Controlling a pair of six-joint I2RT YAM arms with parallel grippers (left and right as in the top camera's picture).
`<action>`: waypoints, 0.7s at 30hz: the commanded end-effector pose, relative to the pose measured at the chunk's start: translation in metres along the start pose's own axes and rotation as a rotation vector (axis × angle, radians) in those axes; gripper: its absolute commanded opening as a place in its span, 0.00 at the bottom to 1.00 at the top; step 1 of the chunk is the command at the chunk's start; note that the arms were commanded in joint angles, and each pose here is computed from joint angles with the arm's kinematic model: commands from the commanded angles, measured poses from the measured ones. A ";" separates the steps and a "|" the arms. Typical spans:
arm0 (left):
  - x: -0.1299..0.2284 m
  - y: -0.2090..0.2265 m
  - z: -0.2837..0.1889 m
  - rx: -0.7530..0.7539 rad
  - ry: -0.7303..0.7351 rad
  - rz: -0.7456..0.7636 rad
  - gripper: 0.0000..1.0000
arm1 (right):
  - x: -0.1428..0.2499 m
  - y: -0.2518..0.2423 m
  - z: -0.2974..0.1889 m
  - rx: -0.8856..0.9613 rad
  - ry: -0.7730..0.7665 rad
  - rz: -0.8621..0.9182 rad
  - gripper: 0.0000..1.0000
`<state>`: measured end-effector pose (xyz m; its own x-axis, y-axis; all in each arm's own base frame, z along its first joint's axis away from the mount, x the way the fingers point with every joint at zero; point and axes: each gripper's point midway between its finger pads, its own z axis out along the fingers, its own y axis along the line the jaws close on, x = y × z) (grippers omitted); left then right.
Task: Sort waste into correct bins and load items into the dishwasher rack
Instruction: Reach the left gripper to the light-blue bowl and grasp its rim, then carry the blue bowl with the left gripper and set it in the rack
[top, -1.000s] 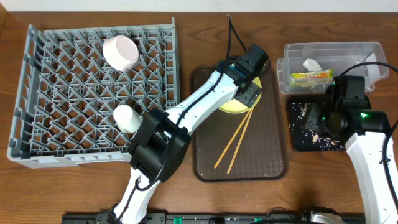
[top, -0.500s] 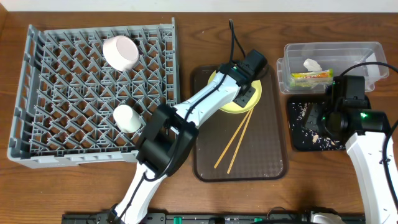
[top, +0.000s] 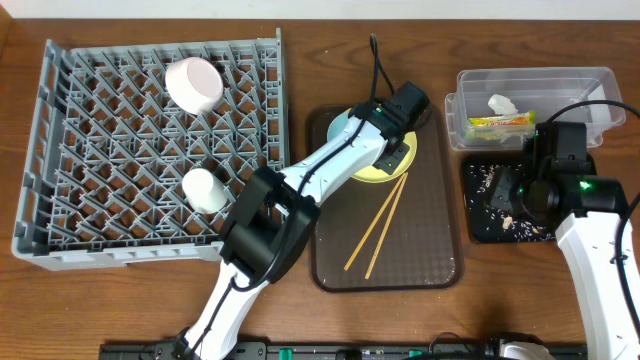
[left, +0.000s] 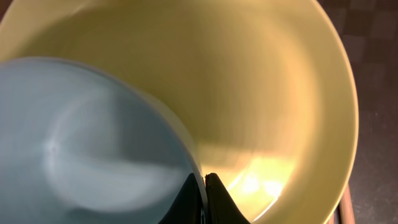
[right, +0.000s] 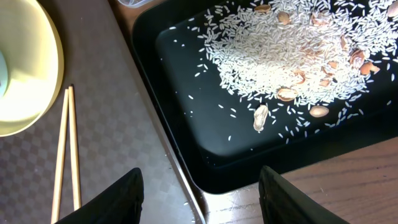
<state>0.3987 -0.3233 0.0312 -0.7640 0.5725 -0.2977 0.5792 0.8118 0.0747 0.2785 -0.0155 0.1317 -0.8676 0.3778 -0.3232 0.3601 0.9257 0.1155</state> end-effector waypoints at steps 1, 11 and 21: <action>-0.008 0.001 -0.026 0.010 -0.039 -0.010 0.06 | -0.005 -0.001 -0.006 0.000 -0.026 0.014 0.57; -0.033 0.030 -0.140 0.010 -0.244 -0.070 0.06 | -0.005 -0.001 -0.006 0.000 -0.026 0.014 0.57; -0.018 0.099 -0.208 0.381 -0.314 -0.313 0.06 | -0.005 -0.001 -0.006 0.000 -0.026 0.003 0.57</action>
<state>0.4113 -0.2366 0.2352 -0.7732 0.2864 -0.5658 0.4487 0.8776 -0.1690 0.2784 -0.0155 0.1317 -0.8679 0.3775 -0.3229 0.3598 0.9259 0.1152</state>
